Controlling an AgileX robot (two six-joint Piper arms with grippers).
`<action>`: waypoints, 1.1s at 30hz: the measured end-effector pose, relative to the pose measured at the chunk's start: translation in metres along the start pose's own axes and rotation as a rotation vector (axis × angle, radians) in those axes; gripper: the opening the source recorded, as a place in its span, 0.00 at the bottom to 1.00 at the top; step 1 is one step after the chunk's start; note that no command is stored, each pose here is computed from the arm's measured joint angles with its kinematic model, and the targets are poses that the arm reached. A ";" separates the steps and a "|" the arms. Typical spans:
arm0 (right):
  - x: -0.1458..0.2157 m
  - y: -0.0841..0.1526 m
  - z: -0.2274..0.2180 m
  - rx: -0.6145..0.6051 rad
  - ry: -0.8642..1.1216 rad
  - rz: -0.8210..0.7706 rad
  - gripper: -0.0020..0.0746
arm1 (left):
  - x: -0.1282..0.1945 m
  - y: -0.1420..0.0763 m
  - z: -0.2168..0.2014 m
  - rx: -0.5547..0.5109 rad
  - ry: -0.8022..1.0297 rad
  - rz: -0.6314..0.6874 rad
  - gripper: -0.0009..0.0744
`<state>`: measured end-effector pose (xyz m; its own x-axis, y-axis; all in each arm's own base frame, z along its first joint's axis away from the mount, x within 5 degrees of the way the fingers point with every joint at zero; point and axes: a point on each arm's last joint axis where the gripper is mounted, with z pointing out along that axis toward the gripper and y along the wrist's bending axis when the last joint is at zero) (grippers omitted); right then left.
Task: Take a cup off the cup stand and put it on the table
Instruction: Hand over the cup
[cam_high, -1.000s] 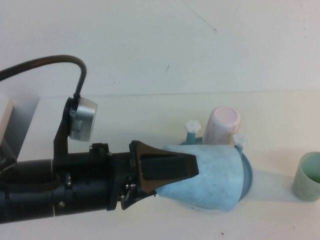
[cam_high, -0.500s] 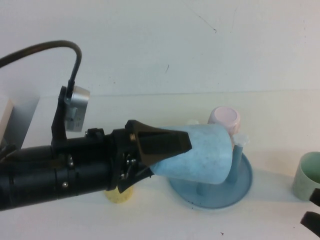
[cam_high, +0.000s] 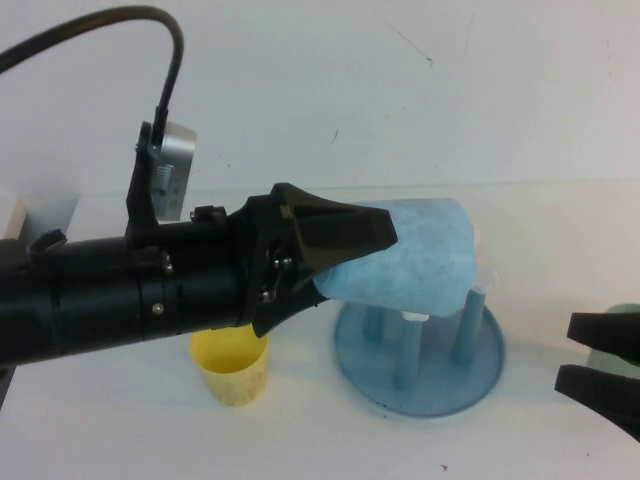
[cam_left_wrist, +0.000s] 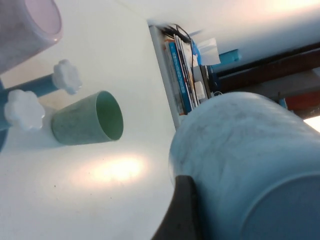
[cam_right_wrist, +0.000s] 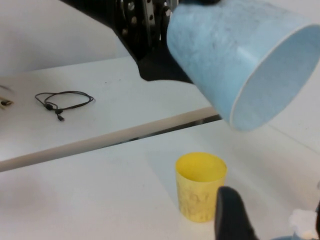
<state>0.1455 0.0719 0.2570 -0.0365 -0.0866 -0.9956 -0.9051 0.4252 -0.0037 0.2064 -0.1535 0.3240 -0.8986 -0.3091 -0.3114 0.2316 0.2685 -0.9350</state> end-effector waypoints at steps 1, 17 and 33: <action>-0.001 -0.002 0.001 0.000 0.000 -0.009 0.48 | -0.001 0.002 0.002 -0.005 0.003 -0.006 0.76; -0.030 -0.004 0.015 -0.090 -0.047 -0.215 0.56 | 0.003 0.036 0.028 -0.017 0.189 -0.326 0.76; -0.009 -0.028 0.035 -0.134 0.009 -0.062 0.57 | -0.025 -0.006 0.034 0.091 0.150 -0.088 0.76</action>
<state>0.1858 0.0919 0.2626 0.0179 -0.1175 -0.9929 -0.9542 0.2944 -0.0521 0.2400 -0.1781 0.3314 -0.9608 -0.1862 -0.2056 0.1766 0.1611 -0.9710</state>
